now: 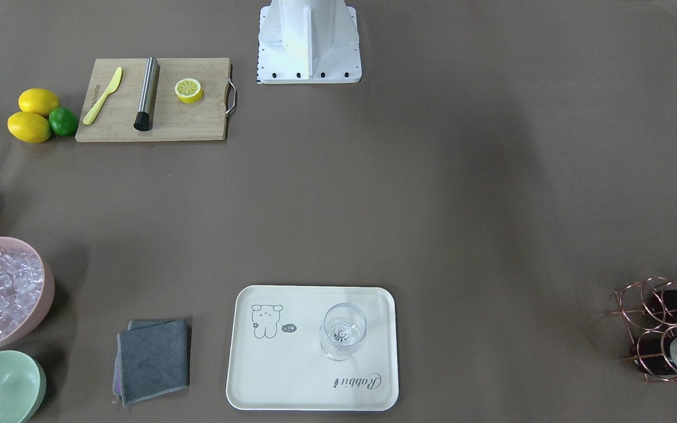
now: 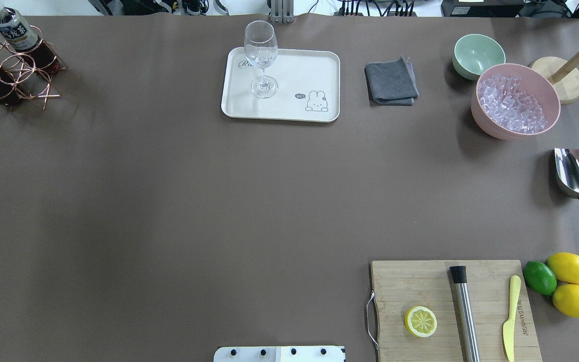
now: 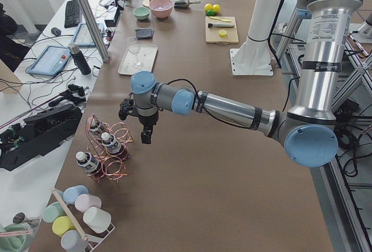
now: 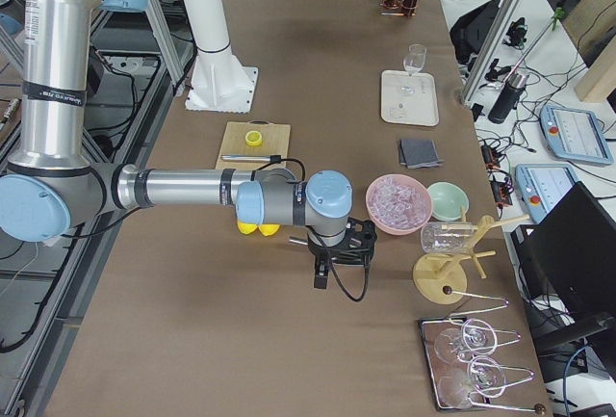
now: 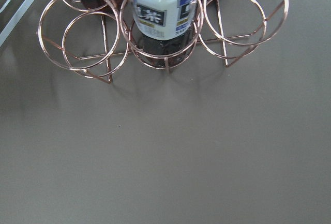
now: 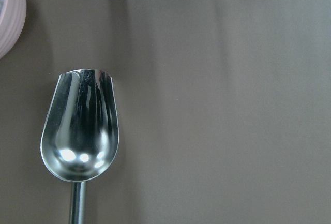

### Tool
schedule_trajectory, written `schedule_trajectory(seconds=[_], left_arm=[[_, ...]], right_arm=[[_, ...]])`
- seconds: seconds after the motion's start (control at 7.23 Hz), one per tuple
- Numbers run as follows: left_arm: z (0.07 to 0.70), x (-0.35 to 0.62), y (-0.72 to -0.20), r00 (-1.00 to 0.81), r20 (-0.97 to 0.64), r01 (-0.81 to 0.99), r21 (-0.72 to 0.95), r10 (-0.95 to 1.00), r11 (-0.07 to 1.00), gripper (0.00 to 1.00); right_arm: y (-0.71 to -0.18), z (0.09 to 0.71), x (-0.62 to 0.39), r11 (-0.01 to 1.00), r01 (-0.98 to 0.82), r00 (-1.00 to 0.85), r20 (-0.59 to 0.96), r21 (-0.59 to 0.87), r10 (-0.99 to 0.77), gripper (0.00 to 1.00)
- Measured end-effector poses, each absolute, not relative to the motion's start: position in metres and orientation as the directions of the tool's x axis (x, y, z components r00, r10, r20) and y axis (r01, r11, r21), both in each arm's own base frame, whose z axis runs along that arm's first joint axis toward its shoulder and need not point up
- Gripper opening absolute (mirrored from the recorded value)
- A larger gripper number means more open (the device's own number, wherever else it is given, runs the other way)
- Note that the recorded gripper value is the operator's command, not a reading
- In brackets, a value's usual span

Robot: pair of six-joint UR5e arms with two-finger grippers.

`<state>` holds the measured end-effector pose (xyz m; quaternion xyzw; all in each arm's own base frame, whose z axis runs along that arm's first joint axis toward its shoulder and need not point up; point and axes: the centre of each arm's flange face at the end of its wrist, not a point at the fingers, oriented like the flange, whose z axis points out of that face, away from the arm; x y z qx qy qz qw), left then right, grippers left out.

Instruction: Take tea from basket to plate

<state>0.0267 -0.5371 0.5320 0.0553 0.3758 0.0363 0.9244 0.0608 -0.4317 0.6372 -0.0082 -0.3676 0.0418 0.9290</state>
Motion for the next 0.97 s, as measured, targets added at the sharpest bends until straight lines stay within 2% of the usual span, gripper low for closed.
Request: schedule_trajectory(seconds=[0.28, 0.69, 0.97], left_arm=[[0.535, 0.027, -0.534, 0.714, -0.683, -0.061, 0.154, 0.151, 0.986, 0.98], [0.570, -0.005, -0.499, 0.711, -0.660, -0.123, 0.223, 0.243, 0.967, 0.98], [0.589, -0.046, -0.475, 0.722, -0.658, -0.096, 0.212, 0.215, 0.973, 0.98]], right_arm=[[-0.431, 0.643, 0.064, 0.996, -0.076, 0.725, 0.683, -0.041, 0.084, 1.00], [-0.434, 0.646, 0.066, 0.997, -0.075, 0.725, 0.686, -0.006, 0.059, 1.00], [-0.435, 0.649, 0.066, 0.997, -0.080, 0.725, 0.686, -0.007, 0.063, 1.00]])
